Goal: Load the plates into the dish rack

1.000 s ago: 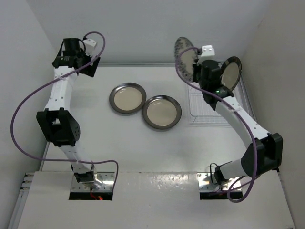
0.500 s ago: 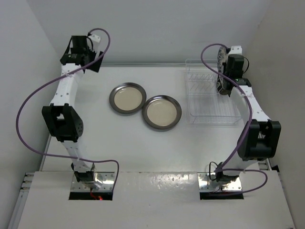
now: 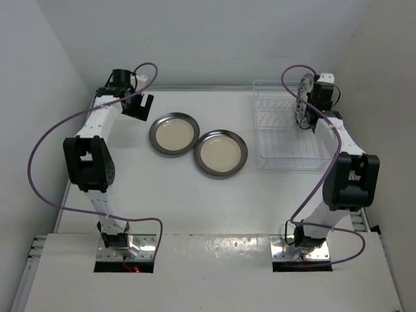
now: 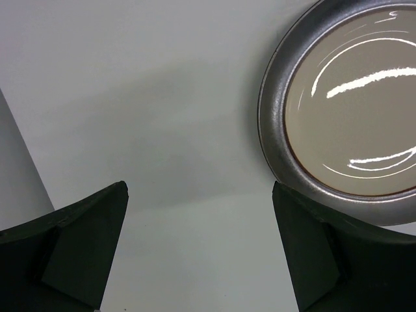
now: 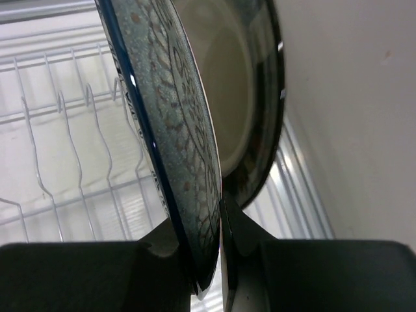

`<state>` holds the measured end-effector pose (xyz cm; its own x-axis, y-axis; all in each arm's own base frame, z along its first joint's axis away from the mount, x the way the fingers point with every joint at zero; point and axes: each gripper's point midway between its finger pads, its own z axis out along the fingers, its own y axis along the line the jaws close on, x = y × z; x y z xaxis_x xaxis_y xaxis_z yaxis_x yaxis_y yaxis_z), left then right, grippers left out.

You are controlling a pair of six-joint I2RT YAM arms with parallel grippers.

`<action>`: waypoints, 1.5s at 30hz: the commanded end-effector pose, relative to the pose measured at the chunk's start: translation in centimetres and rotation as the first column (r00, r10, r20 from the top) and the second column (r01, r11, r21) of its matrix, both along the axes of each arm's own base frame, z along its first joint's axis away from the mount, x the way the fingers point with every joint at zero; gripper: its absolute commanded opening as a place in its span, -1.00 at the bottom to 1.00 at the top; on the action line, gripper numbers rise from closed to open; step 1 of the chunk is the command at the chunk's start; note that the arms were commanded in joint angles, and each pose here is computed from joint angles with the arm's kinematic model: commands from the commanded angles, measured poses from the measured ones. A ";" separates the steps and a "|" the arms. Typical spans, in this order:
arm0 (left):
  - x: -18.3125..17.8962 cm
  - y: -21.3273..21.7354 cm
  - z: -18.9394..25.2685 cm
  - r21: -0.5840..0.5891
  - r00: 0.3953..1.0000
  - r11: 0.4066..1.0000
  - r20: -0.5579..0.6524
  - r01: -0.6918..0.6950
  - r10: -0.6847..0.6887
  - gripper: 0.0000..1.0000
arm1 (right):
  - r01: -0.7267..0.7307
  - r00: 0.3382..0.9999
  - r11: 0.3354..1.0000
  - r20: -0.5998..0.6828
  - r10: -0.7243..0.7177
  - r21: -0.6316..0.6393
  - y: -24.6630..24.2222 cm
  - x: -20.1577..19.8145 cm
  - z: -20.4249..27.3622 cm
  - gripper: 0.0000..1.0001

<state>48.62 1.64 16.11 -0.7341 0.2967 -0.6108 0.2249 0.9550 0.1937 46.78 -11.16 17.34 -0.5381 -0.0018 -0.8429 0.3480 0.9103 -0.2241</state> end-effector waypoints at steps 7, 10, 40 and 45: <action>-0.2 -1.9 -4.4 -0.087 0.995 0.995 -0.081 0.042 -0.049 0.96 | 0.055 0.970 0.994 0.230 -0.077 0.098 -0.1 3.5 2.6 -1.00; -0.3 -2.1 -6.8 -0.104 0.991 0.994 -0.121 0.035 -0.048 0.96 | 0.030 0.973 0.992 0.224 -0.057 0.121 0.3 3.7 2.0 -1.00; 0.8 -6.1 -15.2 -0.565 0.954 0.823 -0.275 -0.061 -0.118 0.19 | 0.008 0.974 0.994 0.226 -0.033 0.111 2.7 -2.8 7.3 0.86; 0.1 -7.6 -15.3 -0.640 0.944 0.767 -0.280 -0.048 -0.175 0.19 | -0.009 0.966 0.996 0.259 -0.015 0.093 3.6 -5.0 7.3 0.86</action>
<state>50.34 -5.18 3.07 -0.8631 0.0017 -0.5051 0.2683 0.8488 -0.4556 42.70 -7.54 23.19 -0.3568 0.1101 -0.9277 0.3756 0.9261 -0.0345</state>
